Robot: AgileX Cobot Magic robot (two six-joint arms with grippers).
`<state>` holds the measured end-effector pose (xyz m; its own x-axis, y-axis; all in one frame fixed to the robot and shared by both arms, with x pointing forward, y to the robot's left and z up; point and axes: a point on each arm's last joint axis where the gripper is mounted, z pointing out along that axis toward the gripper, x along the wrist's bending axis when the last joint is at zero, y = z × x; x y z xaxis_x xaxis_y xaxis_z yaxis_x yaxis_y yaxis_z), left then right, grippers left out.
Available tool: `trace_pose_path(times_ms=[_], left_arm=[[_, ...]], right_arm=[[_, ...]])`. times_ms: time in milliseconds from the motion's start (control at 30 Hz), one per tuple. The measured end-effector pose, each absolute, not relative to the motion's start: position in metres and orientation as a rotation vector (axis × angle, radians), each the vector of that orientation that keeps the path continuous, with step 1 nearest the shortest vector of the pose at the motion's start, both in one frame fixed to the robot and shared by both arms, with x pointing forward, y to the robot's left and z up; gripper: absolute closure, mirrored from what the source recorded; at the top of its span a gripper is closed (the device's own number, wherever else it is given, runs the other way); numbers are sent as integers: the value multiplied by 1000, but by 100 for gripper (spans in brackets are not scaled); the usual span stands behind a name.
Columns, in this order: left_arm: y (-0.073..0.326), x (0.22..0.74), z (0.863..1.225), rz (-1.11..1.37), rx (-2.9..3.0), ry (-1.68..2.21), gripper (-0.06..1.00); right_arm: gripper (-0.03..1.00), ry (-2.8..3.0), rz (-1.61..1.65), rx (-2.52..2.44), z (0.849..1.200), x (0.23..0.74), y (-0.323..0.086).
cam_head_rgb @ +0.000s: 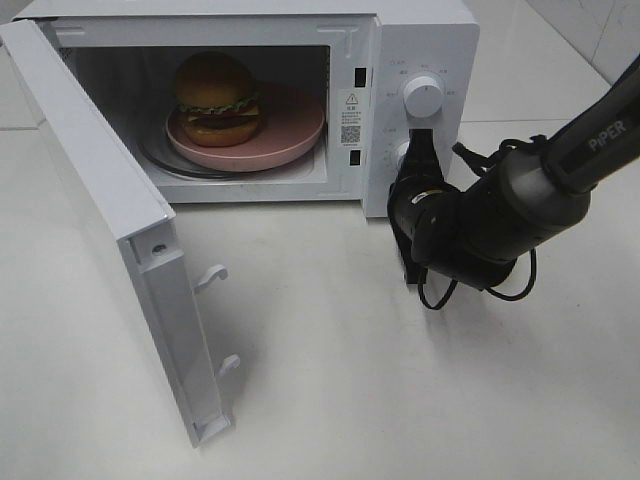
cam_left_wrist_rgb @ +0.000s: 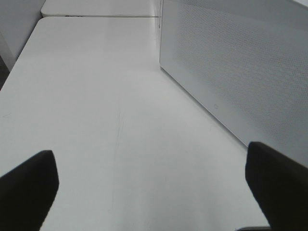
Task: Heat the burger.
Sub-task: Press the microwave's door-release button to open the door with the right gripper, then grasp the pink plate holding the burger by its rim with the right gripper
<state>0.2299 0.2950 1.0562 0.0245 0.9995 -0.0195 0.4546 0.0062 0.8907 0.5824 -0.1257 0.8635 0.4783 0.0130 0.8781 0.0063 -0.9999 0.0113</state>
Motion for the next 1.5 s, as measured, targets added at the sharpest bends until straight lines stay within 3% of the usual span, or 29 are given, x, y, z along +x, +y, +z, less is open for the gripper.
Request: trace_pose_path(times_ms=[867, 1500], left_arm=[[295, 230, 1056, 916, 1550, 1530, -3], [295, 230, 1056, 916, 1550, 1530, -3]], right_arm=[[95, 492, 1494, 2642, 900, 532, -147], [95, 1527, 1175, 2366, 927, 492, -142]])
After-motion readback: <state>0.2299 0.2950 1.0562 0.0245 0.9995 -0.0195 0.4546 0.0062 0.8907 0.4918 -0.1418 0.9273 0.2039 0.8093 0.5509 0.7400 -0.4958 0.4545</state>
